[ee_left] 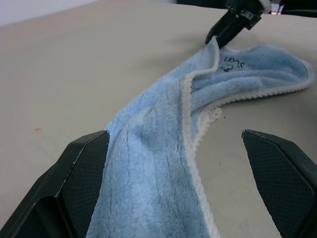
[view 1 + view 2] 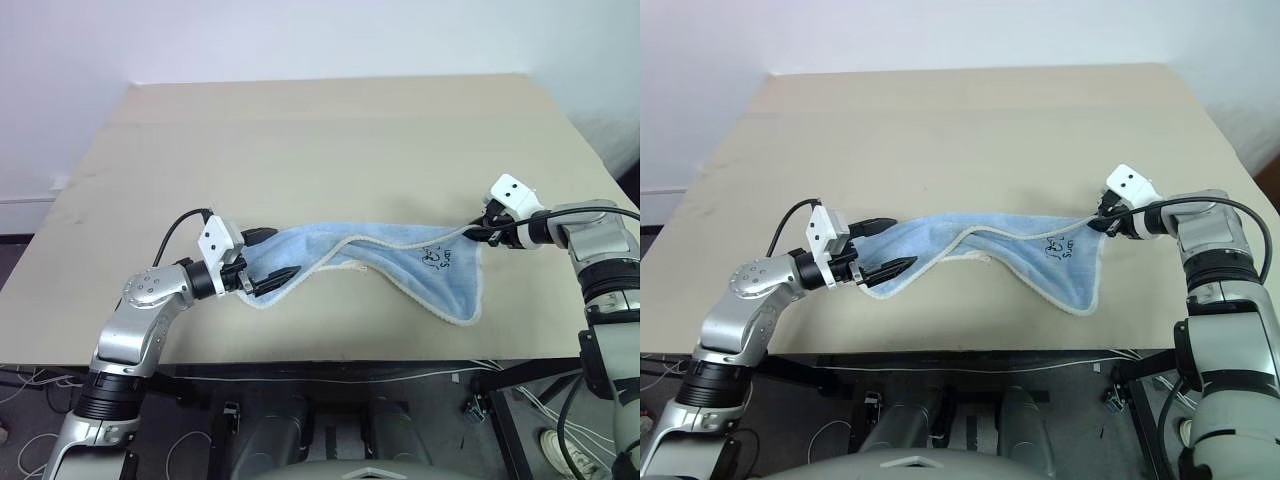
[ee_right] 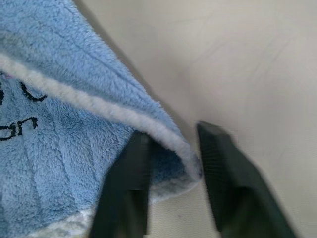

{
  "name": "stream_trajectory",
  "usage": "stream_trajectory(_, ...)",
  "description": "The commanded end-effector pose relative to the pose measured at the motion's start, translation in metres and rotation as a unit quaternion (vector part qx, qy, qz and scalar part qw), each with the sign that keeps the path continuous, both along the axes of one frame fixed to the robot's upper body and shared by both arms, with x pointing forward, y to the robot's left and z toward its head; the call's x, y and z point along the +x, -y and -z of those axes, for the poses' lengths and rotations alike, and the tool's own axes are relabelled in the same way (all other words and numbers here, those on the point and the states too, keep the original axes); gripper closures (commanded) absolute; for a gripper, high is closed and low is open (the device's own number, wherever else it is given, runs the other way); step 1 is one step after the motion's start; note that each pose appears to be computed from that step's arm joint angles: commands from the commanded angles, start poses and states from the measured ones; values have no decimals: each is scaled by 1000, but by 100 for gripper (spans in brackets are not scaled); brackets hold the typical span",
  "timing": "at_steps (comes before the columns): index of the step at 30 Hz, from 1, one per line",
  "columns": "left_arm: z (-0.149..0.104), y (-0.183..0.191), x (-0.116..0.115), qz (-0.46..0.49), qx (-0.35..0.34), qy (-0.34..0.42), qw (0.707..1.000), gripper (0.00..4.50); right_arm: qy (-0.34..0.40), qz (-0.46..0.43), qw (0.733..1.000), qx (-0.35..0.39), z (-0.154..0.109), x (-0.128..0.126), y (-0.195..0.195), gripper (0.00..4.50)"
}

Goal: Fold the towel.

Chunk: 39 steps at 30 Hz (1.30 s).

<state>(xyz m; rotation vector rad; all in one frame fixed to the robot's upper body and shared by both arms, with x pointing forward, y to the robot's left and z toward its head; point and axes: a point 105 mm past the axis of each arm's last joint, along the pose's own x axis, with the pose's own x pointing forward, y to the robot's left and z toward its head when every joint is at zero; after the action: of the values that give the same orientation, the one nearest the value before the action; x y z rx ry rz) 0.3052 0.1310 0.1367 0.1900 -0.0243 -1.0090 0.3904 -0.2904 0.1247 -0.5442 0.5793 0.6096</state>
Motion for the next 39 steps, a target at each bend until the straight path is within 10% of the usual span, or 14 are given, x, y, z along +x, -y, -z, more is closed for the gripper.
stream_trajectory(1, -14, 1, -2, 6, -2, 27, 1000, 0, 36, 1, 999, 9, -18, 7, -1, 445)
stream_trajectory(10, -14, 1, -1, 7, -1, 27, 1000, 0, 65, -9, 996, 58, -40, 7, -7, 445)
stream_trajectory(21, -14, -7, 3, -9, -2, 25, 1000, 0, 195, -9, 955, 222, -142, 14, -32, 445)
stream_trajectory(39, 16, -28, -17, -40, 53, 9, 998, 0, 304, -53, 918, 250, -231, 6, -75, 445)
